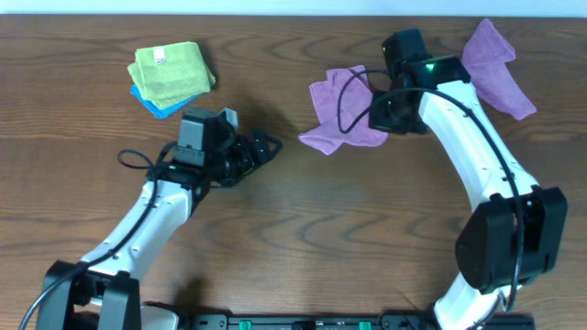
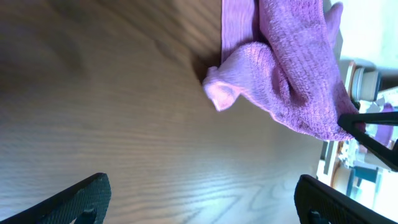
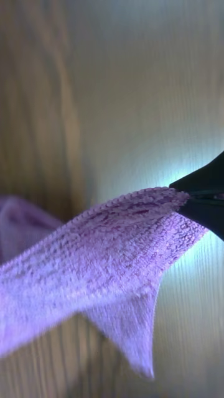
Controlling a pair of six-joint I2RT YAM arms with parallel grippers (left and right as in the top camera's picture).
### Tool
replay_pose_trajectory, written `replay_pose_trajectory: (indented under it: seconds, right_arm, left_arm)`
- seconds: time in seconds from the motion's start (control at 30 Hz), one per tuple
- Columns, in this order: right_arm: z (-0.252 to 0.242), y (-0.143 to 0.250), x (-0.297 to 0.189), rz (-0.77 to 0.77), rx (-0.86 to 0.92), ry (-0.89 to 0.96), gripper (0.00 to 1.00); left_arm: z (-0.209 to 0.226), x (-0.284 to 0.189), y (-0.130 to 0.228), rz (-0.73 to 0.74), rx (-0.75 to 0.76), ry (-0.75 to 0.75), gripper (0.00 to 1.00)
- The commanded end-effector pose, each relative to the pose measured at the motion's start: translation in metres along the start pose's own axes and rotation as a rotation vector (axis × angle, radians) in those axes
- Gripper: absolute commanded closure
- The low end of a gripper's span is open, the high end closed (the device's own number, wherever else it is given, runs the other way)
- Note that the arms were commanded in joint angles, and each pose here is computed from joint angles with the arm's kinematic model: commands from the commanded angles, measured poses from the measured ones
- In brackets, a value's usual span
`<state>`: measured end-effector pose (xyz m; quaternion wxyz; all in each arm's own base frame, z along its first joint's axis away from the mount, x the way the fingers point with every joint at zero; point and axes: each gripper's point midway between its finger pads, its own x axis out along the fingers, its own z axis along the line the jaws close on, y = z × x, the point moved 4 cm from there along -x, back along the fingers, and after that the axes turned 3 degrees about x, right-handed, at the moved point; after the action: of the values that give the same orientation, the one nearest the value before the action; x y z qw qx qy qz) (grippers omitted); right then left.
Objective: Fold the cloth
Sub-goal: 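Grasp the cloth's other corner with the left gripper, lift between grippers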
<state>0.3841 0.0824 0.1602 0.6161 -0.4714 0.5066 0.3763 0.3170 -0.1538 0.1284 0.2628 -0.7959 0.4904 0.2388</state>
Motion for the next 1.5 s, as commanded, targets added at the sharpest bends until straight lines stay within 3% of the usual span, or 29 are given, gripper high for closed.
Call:
replay_pose_trajectory:
  seconds: [0.0, 0.47, 0.83, 1.03, 1.47]
  right_arm:
    - [-0.025, -0.006, -0.01, -0.06, 0.084, 0.132, 0.98]
    - [-0.059, 0.016, 0.01, 0.02, 0.114, 0.098, 0.98]
    - [-0.107, 0.055, 0.02, -0.049, 0.218, 0.032, 0.98]
    - [-0.108, 0.072, 0.039, -0.012, 0.226, -0.004, 0.99]
    - [-0.102, 0.071, 0.039, -0.014, 0.224, -0.05, 0.99]
  left_arm:
    - [-0.006, 0.011, 0.004, 0.022, -0.034, 0.001, 0.05]
    - [-0.017, 0.048, 0.032, 0.119, -0.044, 0.027, 0.05]
    - [-0.034, 0.073, 0.065, 0.224, -0.047, 0.077, 0.05]
    - [-0.041, 0.089, 0.085, 0.268, -0.037, 0.091, 0.05]
    - [-0.042, 0.131, 0.103, 0.311, -0.075, 0.123, 0.04]
